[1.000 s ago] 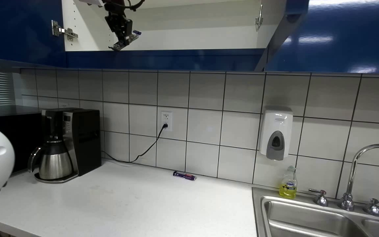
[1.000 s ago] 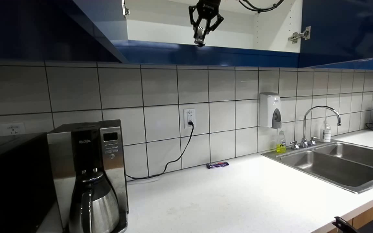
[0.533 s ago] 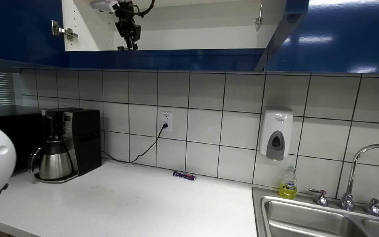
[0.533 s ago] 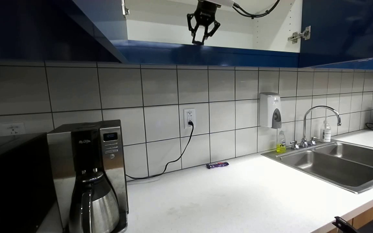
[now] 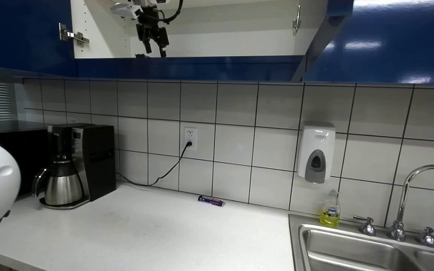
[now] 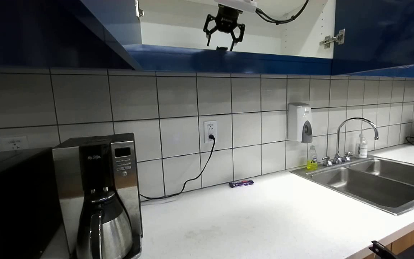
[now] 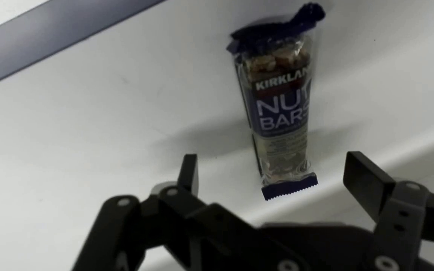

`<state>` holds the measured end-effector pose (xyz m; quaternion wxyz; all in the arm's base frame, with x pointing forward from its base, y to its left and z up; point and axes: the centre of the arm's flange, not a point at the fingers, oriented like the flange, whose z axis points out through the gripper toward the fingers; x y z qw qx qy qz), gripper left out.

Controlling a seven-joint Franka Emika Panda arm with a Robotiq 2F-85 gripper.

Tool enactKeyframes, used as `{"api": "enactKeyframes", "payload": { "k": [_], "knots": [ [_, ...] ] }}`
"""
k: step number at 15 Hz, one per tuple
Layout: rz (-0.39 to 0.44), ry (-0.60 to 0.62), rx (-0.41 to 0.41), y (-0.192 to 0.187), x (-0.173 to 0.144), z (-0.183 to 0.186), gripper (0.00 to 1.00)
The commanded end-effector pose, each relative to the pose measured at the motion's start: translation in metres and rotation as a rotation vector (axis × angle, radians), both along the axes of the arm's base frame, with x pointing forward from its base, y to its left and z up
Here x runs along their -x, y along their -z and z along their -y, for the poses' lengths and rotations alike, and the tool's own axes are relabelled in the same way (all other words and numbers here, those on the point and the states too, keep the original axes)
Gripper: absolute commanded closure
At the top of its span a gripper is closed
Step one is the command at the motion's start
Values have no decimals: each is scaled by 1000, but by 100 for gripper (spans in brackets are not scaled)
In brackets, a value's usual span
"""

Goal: Put the chocolate bar inside the cupboard

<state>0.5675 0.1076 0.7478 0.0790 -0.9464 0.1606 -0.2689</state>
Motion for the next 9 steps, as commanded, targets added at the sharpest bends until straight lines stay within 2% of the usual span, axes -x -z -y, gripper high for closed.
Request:
{"api": "enactKeyframes", "payload": {
  "k": [1,9],
  "knots": [
    [9,12,-4,-11,9,1,0],
    [51,-21,25,-6,51,-13,0]
  ]
}}
